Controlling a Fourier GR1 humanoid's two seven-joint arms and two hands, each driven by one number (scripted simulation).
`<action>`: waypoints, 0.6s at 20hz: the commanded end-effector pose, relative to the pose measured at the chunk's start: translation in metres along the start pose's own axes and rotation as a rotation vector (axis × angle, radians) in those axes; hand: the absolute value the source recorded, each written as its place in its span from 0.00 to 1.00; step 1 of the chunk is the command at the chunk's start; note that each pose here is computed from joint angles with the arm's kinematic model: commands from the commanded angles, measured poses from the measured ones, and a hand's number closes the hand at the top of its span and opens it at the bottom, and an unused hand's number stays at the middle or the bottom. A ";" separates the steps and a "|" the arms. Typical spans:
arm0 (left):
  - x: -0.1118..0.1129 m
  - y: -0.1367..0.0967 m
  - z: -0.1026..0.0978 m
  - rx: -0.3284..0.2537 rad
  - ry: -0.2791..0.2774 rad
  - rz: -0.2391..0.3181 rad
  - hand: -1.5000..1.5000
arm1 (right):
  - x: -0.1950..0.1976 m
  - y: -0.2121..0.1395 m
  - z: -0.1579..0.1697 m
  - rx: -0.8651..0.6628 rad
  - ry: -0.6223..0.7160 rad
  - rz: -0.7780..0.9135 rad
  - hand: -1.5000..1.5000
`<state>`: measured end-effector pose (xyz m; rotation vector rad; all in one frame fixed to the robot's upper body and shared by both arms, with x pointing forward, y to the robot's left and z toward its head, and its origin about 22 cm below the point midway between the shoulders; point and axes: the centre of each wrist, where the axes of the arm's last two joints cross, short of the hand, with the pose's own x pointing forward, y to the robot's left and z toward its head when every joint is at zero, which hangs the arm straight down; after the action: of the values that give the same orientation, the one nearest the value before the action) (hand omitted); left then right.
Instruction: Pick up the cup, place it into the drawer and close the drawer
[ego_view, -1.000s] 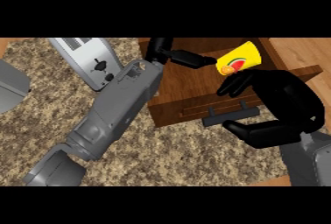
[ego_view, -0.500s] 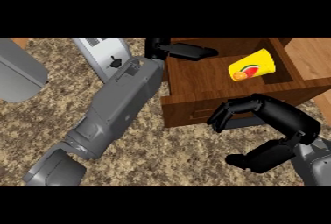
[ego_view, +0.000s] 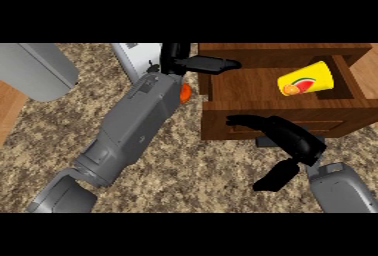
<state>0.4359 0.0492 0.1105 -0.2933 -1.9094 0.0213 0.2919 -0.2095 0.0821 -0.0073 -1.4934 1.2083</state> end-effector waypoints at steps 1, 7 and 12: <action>-0.008 0.013 0.007 0.031 -0.010 0.057 0.00 | -0.036 0.033 -0.017 0.072 0.087 0.062 0.00; -0.020 0.034 0.026 0.018 -0.028 0.043 0.00 | -0.092 0.022 -0.040 0.074 0.193 0.102 1.00; -0.020 0.079 0.038 0.019 -0.009 0.074 0.00 | -0.107 -0.004 -0.054 -0.068 0.129 0.065 1.00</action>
<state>0.4276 0.1010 0.0794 -0.3432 -1.9143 0.0788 0.3525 -0.2200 0.0004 -0.1553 -1.3728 1.2544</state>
